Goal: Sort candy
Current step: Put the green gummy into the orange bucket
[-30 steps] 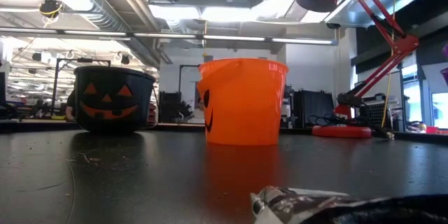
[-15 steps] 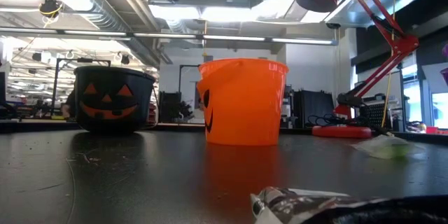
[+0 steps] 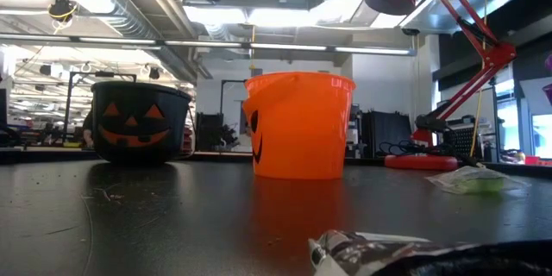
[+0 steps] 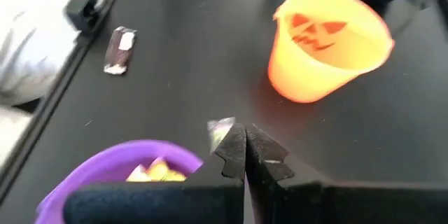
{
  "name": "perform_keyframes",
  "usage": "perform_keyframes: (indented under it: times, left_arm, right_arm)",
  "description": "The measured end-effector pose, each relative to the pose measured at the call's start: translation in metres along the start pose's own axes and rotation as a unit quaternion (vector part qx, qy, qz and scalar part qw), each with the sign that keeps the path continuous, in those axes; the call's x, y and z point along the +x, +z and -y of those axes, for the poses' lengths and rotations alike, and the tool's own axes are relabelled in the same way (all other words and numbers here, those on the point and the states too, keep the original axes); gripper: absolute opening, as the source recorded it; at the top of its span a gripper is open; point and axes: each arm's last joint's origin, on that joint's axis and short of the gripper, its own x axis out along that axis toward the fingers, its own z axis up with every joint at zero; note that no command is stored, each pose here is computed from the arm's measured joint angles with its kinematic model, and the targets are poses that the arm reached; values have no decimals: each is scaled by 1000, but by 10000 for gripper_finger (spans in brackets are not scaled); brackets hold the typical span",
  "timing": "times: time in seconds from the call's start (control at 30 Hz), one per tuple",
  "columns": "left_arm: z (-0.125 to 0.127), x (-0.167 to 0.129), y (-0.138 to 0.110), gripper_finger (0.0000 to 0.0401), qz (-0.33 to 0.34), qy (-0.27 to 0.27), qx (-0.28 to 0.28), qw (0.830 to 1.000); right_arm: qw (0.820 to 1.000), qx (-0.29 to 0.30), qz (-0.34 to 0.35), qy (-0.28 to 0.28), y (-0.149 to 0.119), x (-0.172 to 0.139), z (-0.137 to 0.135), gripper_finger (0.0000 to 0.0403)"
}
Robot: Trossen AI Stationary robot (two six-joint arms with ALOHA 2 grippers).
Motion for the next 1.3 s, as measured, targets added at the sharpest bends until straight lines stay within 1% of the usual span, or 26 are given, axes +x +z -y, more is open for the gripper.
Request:
perform_keyframes:
  times: [0.1, 0.2, 0.33, 0.5, 0.7, 0.87, 0.93, 1.03, 1.1, 1.2, 1.3]
  left_arm:
    - [0, 0, 0, 124, 2, 0, -2, 1000]
    - [0, 0, 1, 124, 4, -1, -5, 1000]
    - [0, 0, 1, 124, 5, 1, -14, 1000]
    - [0, 0, 1, 124, 5, 1, -18, 1000]
    - [0, 0, 1, 124, 4, 1, -18, 1000]
    - [0, 0, 0, 124, 2, 2, -16, 1000]
    - [0, 0, 1, 124, 2, 2, -16, 1000]
    - [0, 0, 0, 124, 2, 2, -16, 1000]
    - [0, 0, 0, 124, 2, 2, -16, 1000]
    - [0, 0, 0, 124, 2, 2, -16, 1000]
    - [0, 0, 0, 124, 1, 2, -17, 1000]
  right_arm:
    - [1000, 4, 15, -7, 5, 5, -1, 3]
    - [1000, 7, 5, 1, 12, 19, 0, 22]
    - [999, 4, -41, 10, 16, 44, 4, 68]
    - [993, 16, -114, 24, 17, 84, 12, 124]
    - [982, 25, -185, 42, 11, 134, 15, 165]
    - [967, 34, -250, 41, -2, 169, 19, 178]
    - [965, 40, -255, 40, -2, 179, 21, 179]
    - [960, 40, -275, 28, -10, 195, 23, 179]
    - [951, 40, -306, 28, -21, 205, 25, 179]
    - [954, 45, -296, 33, -17, 210, 27, 179]
    - [945, 48, -322, 26, -25, 213, 31, 179]
